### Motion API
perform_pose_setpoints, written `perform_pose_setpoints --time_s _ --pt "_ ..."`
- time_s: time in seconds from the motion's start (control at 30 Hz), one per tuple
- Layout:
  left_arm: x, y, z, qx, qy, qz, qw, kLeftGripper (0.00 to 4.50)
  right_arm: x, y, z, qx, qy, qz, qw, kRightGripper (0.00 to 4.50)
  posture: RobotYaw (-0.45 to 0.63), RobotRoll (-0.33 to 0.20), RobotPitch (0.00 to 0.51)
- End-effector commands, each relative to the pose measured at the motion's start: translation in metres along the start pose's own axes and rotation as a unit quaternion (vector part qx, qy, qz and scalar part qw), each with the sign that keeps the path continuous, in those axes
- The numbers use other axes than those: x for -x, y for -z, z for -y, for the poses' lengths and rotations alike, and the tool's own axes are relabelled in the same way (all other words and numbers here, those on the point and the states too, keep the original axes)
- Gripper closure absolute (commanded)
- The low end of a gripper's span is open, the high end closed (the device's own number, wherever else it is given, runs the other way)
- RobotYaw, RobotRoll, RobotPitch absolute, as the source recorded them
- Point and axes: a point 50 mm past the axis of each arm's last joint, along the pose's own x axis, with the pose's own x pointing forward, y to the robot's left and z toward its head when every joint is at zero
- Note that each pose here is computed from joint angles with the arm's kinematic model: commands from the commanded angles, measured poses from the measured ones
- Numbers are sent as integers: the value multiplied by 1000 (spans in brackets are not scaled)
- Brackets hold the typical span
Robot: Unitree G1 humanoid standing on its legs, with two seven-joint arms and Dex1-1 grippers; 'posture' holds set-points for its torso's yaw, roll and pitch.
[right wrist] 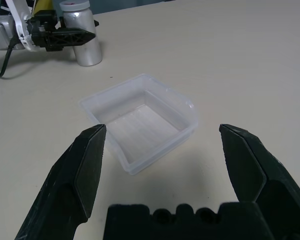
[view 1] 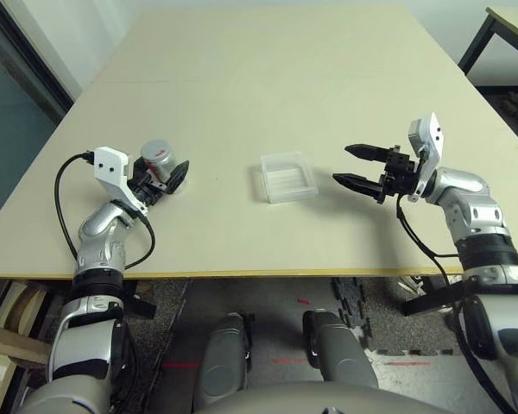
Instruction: Pour the medicine from the bottle into the box.
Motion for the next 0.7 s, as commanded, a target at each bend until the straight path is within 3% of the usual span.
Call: perform_pose_setpoints --time_s 0.03,0.7 --pt "-3 1 1 -6 8 -4 1000 18 3 0 -1 1 4 1 1000 0 -133 0 114" --pt "-12 2 3 -6 21 -3 1000 18 3 2 0 3 10 2 1000 0 -142 0 112"
